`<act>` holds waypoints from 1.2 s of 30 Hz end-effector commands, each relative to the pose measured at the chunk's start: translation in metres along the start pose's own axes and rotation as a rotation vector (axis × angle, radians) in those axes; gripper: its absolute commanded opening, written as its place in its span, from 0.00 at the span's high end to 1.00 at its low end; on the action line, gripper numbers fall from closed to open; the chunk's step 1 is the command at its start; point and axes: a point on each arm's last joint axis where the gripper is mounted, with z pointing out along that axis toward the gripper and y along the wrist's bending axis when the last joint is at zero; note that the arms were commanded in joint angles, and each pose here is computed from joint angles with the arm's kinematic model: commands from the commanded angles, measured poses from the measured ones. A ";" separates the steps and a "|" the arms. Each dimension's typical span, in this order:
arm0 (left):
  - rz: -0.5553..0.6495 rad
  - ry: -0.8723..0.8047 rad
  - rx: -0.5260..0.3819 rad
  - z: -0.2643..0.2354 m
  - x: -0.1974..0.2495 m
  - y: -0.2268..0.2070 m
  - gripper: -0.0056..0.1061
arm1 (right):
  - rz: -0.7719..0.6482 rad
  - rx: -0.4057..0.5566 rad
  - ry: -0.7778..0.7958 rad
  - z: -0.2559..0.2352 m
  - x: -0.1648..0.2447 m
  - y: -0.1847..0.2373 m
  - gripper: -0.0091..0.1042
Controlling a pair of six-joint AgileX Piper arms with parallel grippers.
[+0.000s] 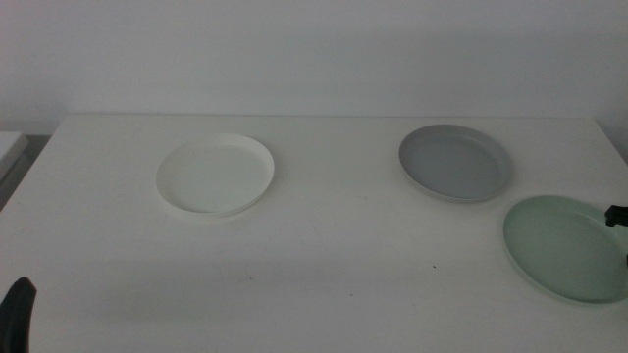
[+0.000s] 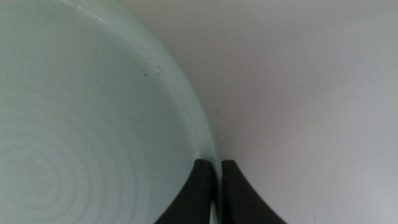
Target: Stack the three bowls on top of each other.
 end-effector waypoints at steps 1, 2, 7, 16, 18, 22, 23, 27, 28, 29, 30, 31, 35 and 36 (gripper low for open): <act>-0.007 -0.012 0.001 0.000 -0.001 0.000 0.11 | -0.019 0.018 0.032 -0.013 0.007 -0.003 0.94; -0.007 -0.012 0.001 0.000 -0.001 0.000 0.11 | -0.020 0.018 0.013 -0.024 0.009 -0.002 0.94; -0.007 -0.012 0.001 0.000 -0.001 0.000 0.11 | 0.016 -0.043 -0.128 -0.093 0.019 0.011 0.94; -0.007 -0.012 0.001 0.000 -0.001 0.000 0.11 | -0.181 -0.260 -0.129 -0.122 0.020 0.138 0.94; -0.007 -0.012 0.001 0.000 -0.001 0.000 0.11 | -0.236 -0.315 -0.101 -0.106 0.021 0.176 0.94; -0.007 -0.012 0.001 0.000 -0.001 0.000 0.11 | -0.320 -0.366 -0.062 -0.071 0.020 0.236 0.94; -0.007 -0.012 0.001 0.000 -0.001 0.000 0.11 | -0.338 -0.365 -0.048 -0.061 0.020 0.247 0.94; -0.007 -0.012 0.001 0.000 -0.001 0.000 0.11 | -0.378 -0.358 0.001 -0.032 0.020 0.273 0.94; -0.007 -0.012 0.001 0.000 -0.001 0.000 0.11 | -0.380 -0.356 0.012 -0.025 0.020 0.276 0.94; -0.007 -0.012 0.001 0.000 -0.001 0.000 0.11 | -0.378 -0.358 0.016 -0.021 0.019 0.279 0.94; -0.007 -0.012 0.001 0.000 -0.001 0.000 0.11 | -0.371 -0.363 0.021 -0.017 0.018 0.280 0.94; -0.007 -0.012 0.001 0.000 -0.001 0.000 0.11 | -0.363 -0.369 0.031 -0.014 0.018 0.280 0.94; -0.007 -0.012 0.001 0.000 -0.001 0.000 0.11 | -0.362 -0.360 0.048 -0.005 0.018 0.281 0.94; -0.007 -0.012 0.001 0.000 -0.001 0.000 0.11 | -0.362 -0.360 0.050 -0.004 0.018 0.280 0.94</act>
